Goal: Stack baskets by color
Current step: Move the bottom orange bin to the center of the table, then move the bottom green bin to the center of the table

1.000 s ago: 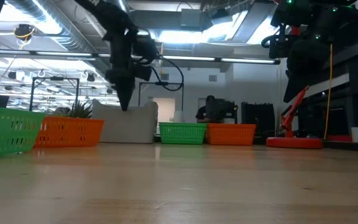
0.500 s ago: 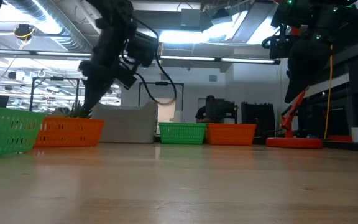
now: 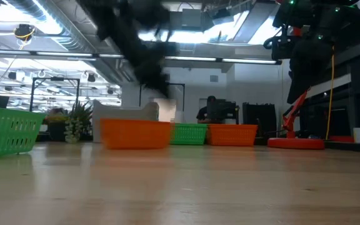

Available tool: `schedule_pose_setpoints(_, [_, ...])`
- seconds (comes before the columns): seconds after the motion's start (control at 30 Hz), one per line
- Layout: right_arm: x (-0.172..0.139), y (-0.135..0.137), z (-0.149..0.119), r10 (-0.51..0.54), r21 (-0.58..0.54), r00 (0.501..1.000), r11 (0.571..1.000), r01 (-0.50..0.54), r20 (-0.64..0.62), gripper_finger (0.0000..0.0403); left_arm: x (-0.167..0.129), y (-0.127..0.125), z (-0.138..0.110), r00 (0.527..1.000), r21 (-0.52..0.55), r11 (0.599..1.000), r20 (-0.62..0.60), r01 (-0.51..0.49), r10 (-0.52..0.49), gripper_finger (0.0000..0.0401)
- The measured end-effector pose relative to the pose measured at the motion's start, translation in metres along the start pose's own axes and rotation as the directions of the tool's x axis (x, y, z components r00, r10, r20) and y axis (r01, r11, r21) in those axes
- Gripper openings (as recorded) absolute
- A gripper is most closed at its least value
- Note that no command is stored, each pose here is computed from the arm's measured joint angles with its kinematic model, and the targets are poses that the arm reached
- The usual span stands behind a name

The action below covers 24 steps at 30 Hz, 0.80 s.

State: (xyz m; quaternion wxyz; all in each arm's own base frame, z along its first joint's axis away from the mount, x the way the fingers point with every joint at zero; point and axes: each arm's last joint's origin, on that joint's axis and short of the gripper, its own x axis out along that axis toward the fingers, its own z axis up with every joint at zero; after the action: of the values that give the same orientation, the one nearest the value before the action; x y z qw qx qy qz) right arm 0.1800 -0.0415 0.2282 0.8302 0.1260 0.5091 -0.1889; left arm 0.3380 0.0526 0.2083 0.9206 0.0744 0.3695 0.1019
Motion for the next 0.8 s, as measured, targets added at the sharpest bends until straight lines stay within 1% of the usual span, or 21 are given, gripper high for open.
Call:
schedule_pose_setpoints(0.03, [0.0, 0.0, 0.0, 0.008, 0.006, 1.0, 1.0, -0.008, -0.002, 0.01, -0.004, -0.003, 0.014, 0.998, 0.027, 1.0, 0.07, 0.001, -0.002, 0.0])
schedule_pose_setpoints(0.07, [0.0, 0.0, 0.0, 0.012, 0.014, 1.0, 1.0, -0.012, -0.003, 0.01, -0.009, -0.006, 0.025, 0.995, 0.054, 0.999, 0.102, 0.003, -0.009, 0.0])
schedule_pose_setpoints(0.1, [0.0, 0.0, 0.0, 0.014, 0.027, 1.0, 1.0, -0.014, -0.003, 0.01, -0.015, -0.007, 0.033, 0.995, 0.071, 0.997, 0.101, 0.011, -0.018, 0.0])
schedule_pose_setpoints(0.13, [0.0, 0.001, 0.0, 0.019, 0.032, 1.0, 0.999, -0.019, -0.004, 0.01, -0.025, -0.008, 0.037, 0.997, 0.082, 0.996, 0.067, 0.023, -0.029, 0.0])
schedule_pose_setpoints(0.17, [0.0, 0.001, 0.0, 0.02, 0.036, 1.0, 0.999, -0.02, -0.004, 0.01, -0.032, -0.008, 0.039, 0.999, 0.088, 0.995, 0.005, 0.04, -0.04, 0.0])
schedule_pose_setpoints(0.2, [0.0, 0.001, 0.0, 0.021, 0.04, 1.0, 0.999, -0.02, -0.005, 0.01, -0.038, -0.009, 0.04, 0.997, 0.074, 0.996, -0.063, 0.057, -0.052, 0.0])
schedule_pose_setpoints(0.23, [0.0, 0.001, 0.0, 0.021, 0.04, 1.0, 0.999, -0.021, -0.007, 0.01, -0.045, -0.01, 0.037, 0.983, 0.042, 0.996, -0.169, 0.074, -0.066, 0.0])
schedule_pose_setpoints(0.27, [0.0, 0.001, 0.0, 0.024, 0.037, 1.0, 0.999, -0.024, -0.008, 0.01, -0.054, -0.012, 0.031, 0.956, 0.004, 0.996, -0.284, 0.085, -0.08, 0.0])
schedule_pose_setpoints(0.3, [0.0, 0.001, 0.0, 0.025, 0.033, 1.0, 0.999, -0.025, -0.008, 0.01, -0.064, -0.016, 0.026, 0.916, -0.03, 0.995, -0.39, 0.092, -0.097, 0.0])
schedule_pose_setpoints(0.37, [0.0, 0.001, -0.001, 0.025, 0.03, 1.0, 0.999, -0.024, -0.011, 0.01, -0.079, -0.028, 0.024, 0.864, -0.09, 0.991, -0.488, 0.097, -0.128, 0.0])
schedule_pose_setpoints(0.43, [0.0, 0.001, -0.001, 0.024, 0.032, 1.0, 0.999, -0.024, -0.011, 0.01, -0.096, -0.044, 0.015, 0.803, -0.141, 0.987, -0.578, 0.076, -0.144, 0.0])
schedule_pose_setpoints(0.5, [0.0, 0.001, -0.001, 0.025, 0.032, 1.0, 0.999, -0.025, -0.011, 0.01, -0.113, -0.061, 0.007, 0.755, -0.215, 0.974, -0.625, 0.076, -0.197, 0.0])
schedule_pose_setpoints(0.57, [0.0, 0.001, -0.001, 0.024, 0.03, 1.0, 0.999, -0.024, -0.011, 0.01, -0.124, -0.081, 0.0, 0.73, -0.306, 0.945, -0.618, 0.118, -0.291, 0.0])
schedule_pose_setpoints(0.6, [0.0, 0.001, -0.001, 0.02, 0.028, 1.0, 0.999, -0.02, -0.009, 0.01, -0.129, -0.089, -0.004, 0.706, -0.346, 0.929, -0.626, 0.128, -0.331, 0.0])
schedule_pose_setpoints(0.63, [0.0, 0.001, -0.001, 0.016, 0.026, 1.0, 1.0, -0.016, -0.007, 0.01, -0.133, -0.097, -0.011, 0.671, -0.381, 0.915, -0.644, 0.133, -0.367, 0.0])
schedule_pose_setpoints(0.7, [0.0, 0.0, -0.001, 0.012, 0.024, 1.0, 1.0, -0.011, -0.007, 0.01, -0.136, -0.11, -0.025, 0.617, -0.423, 0.9, -0.681, 0.108, -0.395, 0.0])
schedule_pose_setpoints(0.73, [0.0, 0.0, -0.001, 0.011, 0.024, 1.0, 1.0, -0.011, -0.006, 0.01, -0.137, -0.114, -0.032, 0.603, -0.432, 0.898, -0.696, 0.083, -0.39, 0.0])
schedule_pose_setpoints(0.8, [0.0, 0.0, -0.001, 0.011, 0.026, 1.0, 1.0, -0.01, -0.006, 0.01, -0.132, -0.121, -0.043, 0.591, -0.458, 0.887, -0.702, 0.053, -0.398, 0.0])
